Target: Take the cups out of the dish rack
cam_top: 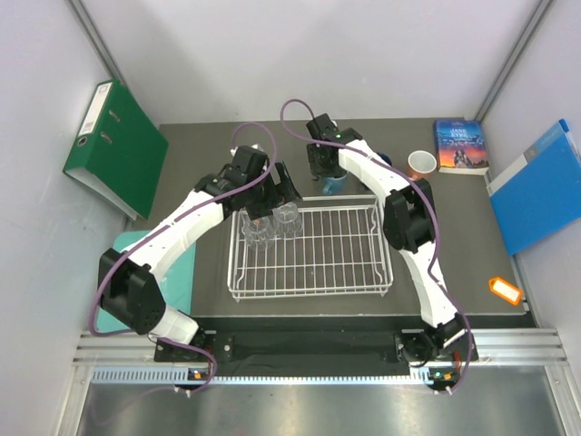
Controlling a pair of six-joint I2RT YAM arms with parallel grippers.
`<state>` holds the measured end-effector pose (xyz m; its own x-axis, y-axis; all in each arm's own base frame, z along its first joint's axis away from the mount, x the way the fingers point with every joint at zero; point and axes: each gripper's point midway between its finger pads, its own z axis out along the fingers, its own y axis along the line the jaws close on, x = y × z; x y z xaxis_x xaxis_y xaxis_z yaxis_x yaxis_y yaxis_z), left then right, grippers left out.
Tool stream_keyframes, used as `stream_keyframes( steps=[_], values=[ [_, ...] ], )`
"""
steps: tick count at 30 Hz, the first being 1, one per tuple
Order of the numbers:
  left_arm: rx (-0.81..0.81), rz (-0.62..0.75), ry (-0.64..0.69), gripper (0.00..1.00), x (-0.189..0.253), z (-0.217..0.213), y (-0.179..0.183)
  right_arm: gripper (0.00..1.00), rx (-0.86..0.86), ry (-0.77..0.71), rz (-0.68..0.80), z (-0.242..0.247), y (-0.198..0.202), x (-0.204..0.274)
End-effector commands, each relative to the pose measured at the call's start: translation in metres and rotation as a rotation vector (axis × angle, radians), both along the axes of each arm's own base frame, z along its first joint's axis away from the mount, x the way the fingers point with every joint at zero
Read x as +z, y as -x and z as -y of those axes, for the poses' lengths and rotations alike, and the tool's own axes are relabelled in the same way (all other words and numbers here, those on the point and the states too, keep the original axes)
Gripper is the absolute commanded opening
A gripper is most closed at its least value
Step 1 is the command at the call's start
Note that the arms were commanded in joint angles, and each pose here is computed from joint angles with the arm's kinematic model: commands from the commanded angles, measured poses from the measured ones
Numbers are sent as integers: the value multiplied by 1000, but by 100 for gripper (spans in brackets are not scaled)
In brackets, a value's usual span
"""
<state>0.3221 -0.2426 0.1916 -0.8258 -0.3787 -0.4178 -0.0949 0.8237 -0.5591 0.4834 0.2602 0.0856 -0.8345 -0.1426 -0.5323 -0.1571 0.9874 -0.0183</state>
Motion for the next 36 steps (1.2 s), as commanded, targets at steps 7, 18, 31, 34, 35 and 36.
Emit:
stream_keyframes(
  steps=[7,18,31,34,35,36],
  values=[
    [17,97,9,99,29,0,-14,70,-21,-155,259,-3,-16,114],
    [89,259,-3,99,66,-19,-22,79,29,-217,443,11,42,222],
    [205,268,-174,99,57,-76,9,79,196,-300,455,10,213,203],
    [280,274,-229,99,62,-105,28,79,210,-345,462,24,236,187],
    [303,276,-236,99,63,-111,30,79,231,-359,461,23,240,187],
    [344,280,-246,99,64,-119,32,79,245,-353,455,22,241,183]
  ],
)
